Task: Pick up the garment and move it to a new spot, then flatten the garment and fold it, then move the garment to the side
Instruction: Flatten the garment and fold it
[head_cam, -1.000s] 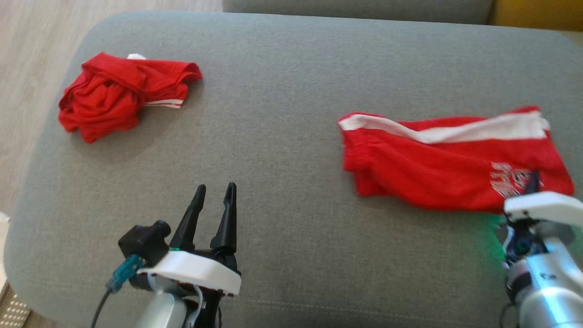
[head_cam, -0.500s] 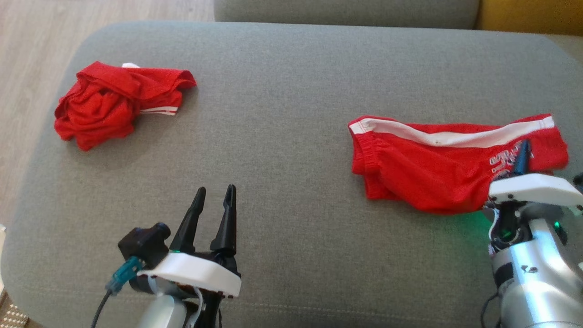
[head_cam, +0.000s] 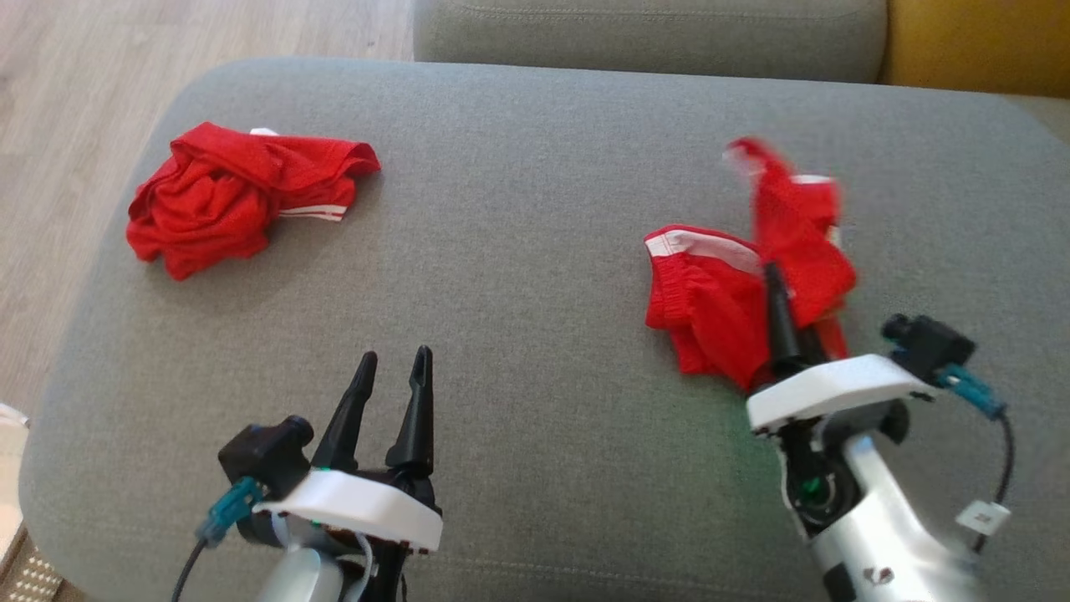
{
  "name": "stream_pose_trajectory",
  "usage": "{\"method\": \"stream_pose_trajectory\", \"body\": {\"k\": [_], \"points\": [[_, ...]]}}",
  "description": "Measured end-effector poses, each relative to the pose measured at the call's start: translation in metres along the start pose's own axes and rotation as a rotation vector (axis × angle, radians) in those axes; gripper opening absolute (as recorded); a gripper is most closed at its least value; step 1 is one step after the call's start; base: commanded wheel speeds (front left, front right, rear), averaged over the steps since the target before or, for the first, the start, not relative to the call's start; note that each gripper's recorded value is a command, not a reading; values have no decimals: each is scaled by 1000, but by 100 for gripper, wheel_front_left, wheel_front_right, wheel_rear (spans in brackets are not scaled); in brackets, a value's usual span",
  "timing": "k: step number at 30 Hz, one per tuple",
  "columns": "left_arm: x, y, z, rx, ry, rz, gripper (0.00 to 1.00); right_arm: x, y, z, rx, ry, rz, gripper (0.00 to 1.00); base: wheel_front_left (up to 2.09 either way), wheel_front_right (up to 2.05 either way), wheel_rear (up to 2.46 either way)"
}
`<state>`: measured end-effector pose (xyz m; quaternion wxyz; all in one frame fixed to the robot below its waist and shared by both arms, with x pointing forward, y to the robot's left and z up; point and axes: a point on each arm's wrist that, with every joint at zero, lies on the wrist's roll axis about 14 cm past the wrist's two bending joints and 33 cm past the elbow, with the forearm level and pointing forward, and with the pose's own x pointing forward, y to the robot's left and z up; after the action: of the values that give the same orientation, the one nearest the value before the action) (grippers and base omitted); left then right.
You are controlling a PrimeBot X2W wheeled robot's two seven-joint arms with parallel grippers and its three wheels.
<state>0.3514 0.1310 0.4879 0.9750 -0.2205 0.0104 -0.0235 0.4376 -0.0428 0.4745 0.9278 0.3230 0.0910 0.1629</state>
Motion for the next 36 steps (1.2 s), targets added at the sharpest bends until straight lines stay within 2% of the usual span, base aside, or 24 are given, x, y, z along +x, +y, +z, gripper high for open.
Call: {"method": "stream_pose_trajectory", "body": {"k": [3,10,11,12,17,25,30,36], "points": [[-1,2,0,0,1,7,100,1,12,-13,-20,43,41,0,0,0,0],[-2,7,-1,0,5,23,100,-2,12,-49,-104,168,58,0,0,0,0],[-3,7,-2,1,5,24,100,-3,12,-54,-120,185,61,64,0,0,0],[-3,7,-2,1,6,25,100,-4,12,-58,-133,198,66,100,0,0,0],[-4,8,-1,1,5,30,100,0,29,-62,-156,200,124,100,0,0,0],[-4,8,-2,1,8,30,100,-8,48,-88,-287,278,225,100,0,0,0],[-4,8,-3,1,10,28,100,-16,30,-109,-345,393,192,100,0,0,0],[-2,6,-4,1,12,24,100,-15,28,-107,-338,390,183,100,0,0,0]]}}
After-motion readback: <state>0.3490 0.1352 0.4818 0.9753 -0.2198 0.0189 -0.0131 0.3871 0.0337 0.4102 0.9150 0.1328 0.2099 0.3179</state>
